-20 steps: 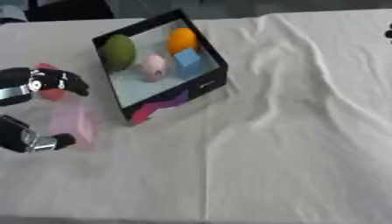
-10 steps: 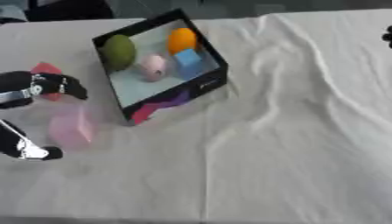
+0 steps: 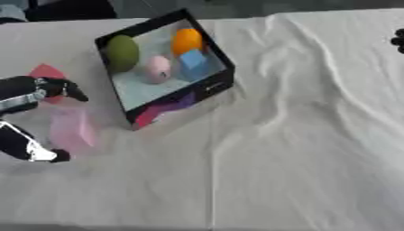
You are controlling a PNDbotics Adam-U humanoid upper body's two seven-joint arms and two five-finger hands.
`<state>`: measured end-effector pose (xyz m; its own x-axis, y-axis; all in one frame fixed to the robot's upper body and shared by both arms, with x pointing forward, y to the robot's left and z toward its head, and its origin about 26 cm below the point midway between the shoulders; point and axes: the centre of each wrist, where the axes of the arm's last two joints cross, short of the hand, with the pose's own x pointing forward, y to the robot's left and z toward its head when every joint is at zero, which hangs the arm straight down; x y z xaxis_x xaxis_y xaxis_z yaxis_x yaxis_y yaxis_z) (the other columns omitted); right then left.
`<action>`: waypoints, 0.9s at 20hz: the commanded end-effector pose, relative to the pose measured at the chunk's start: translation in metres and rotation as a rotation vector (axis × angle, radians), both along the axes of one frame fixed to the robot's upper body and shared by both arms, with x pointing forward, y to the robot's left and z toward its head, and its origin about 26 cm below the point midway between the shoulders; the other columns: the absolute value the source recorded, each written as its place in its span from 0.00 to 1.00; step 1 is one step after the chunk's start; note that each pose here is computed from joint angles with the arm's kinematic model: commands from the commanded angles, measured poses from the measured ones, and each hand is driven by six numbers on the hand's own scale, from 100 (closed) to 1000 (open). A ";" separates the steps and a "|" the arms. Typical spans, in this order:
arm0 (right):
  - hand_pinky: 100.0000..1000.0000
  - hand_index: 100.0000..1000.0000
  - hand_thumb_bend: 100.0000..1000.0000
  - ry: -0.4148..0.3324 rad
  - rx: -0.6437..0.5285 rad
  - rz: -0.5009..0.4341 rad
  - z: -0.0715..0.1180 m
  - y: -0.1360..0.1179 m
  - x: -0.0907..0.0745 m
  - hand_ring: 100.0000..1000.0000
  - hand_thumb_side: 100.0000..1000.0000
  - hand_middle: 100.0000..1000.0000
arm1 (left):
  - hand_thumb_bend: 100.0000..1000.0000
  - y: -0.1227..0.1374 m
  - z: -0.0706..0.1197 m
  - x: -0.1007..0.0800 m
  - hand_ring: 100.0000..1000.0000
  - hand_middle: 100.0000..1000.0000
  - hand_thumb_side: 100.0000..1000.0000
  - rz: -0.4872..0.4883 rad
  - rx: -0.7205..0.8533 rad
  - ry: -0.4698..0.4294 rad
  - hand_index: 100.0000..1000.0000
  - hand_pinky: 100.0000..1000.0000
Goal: Pick up objects on the table and place them in the box.
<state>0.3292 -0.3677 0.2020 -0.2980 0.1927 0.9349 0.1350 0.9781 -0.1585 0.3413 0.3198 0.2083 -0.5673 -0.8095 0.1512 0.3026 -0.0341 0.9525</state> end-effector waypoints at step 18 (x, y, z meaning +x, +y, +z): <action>0.90 0.84 0.00 0.007 -0.016 0.007 0.005 0.003 0.000 0.72 0.63 0.60 | 0.68 0.025 -0.001 0.028 0.96 0.77 0.37 0.102 0.118 -0.104 0.88 0.99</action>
<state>0.3301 -0.3644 0.1992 -0.2738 0.1881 0.9432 0.1241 0.9794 -0.1593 0.3668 0.3372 0.1942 -0.5038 -0.8630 0.0382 0.2534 -0.1054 0.9616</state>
